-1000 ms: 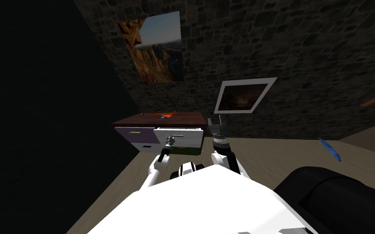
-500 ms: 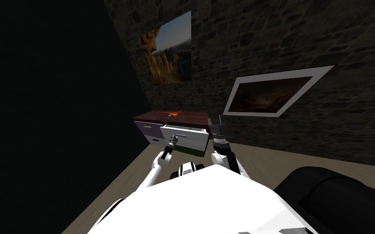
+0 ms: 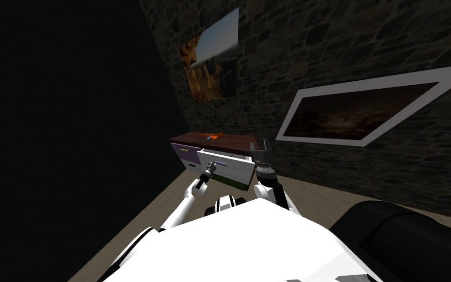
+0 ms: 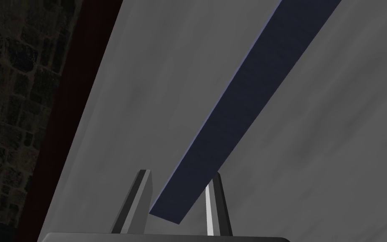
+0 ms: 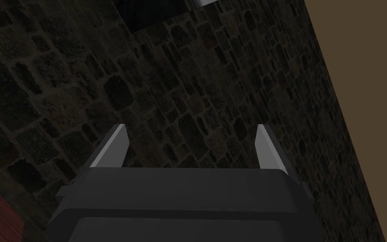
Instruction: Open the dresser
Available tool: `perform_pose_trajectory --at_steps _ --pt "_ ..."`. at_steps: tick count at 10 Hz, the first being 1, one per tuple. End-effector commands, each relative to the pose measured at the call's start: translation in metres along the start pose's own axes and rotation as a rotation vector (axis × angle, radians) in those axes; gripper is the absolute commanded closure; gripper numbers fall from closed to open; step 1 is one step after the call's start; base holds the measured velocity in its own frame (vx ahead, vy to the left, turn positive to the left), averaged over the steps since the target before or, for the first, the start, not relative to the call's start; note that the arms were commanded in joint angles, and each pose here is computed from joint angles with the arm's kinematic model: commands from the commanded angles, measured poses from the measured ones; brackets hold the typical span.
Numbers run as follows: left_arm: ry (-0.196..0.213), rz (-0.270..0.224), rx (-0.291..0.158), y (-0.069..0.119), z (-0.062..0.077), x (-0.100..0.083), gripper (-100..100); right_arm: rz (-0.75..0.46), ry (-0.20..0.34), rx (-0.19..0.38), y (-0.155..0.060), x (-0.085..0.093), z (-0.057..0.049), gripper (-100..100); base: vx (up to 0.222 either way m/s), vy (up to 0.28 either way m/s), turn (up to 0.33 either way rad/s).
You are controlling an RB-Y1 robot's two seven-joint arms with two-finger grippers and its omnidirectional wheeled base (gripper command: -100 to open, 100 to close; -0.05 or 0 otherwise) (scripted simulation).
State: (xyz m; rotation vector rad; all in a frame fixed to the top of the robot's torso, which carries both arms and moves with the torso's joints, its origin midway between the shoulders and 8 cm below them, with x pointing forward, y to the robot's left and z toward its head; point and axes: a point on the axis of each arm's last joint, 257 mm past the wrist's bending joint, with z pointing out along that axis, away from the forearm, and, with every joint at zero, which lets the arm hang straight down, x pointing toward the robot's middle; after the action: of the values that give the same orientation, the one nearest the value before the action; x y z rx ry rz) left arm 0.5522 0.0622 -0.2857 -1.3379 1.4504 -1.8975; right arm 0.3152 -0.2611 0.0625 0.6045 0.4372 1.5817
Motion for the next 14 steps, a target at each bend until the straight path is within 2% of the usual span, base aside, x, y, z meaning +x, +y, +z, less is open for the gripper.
perform_pose_trajectory --at_steps 1,2,3,4,5,8,9,10,11,14 --pt "0.066 0.000 0.002 -0.006 0.019 0.027 100 0.000 0.000 0.000 0.000 0.000 0.000 0 -0.019 -0.011 0.098" --pt "0.094 0.036 -0.063 0.012 0.017 0.026 100 0.000 0.000 0.000 0.000 0.000 0.000 0 -0.026 -0.045 0.339" --pt "0.113 0.036 -0.088 0.019 0.022 0.033 100 0.000 0.000 0.000 0.000 0.000 0.000 0 -0.027 -0.057 0.431" --pt "0.134 0.047 -0.076 0.007 0.031 0.042 100 0.000 0.000 0.000 0.000 0.000 0.000 0 -0.028 -0.028 0.268" --pt "0.107 0.041 -0.094 0.022 0.023 0.031 100 0.000 0.000 0.000 0.000 0.000 0.000 0 -0.010 -0.011 0.036" --pt "0.211 0.056 -0.133 0.034 0.013 0.068 100 0.000 0.000 0.000 0.000 0.000 0.000 0 0.026 -0.020 0.337" --pt "0.215 0.056 -0.129 0.033 0.014 0.070 100 0.000 0.000 0.000 0.000 0.000 0.000 0 0.029 -0.020 0.127" --pt "0.252 0.059 -0.142 0.037 0.010 0.084 100 0.000 0.000 0.000 0.000 0.000 0.000 0 0.045 -0.015 0.195" --pt "0.252 0.059 -0.142 0.037 0.010 0.084 100 0.000 0.000 0.000 0.000 0.000 0.000 0 0.031 -0.011 0.123" --pt "0.356 0.062 -0.188 0.053 -0.008 0.122 100 0.000 0.000 0.000 0.000 0.000 0.000 0 0.034 -0.016 0.367"
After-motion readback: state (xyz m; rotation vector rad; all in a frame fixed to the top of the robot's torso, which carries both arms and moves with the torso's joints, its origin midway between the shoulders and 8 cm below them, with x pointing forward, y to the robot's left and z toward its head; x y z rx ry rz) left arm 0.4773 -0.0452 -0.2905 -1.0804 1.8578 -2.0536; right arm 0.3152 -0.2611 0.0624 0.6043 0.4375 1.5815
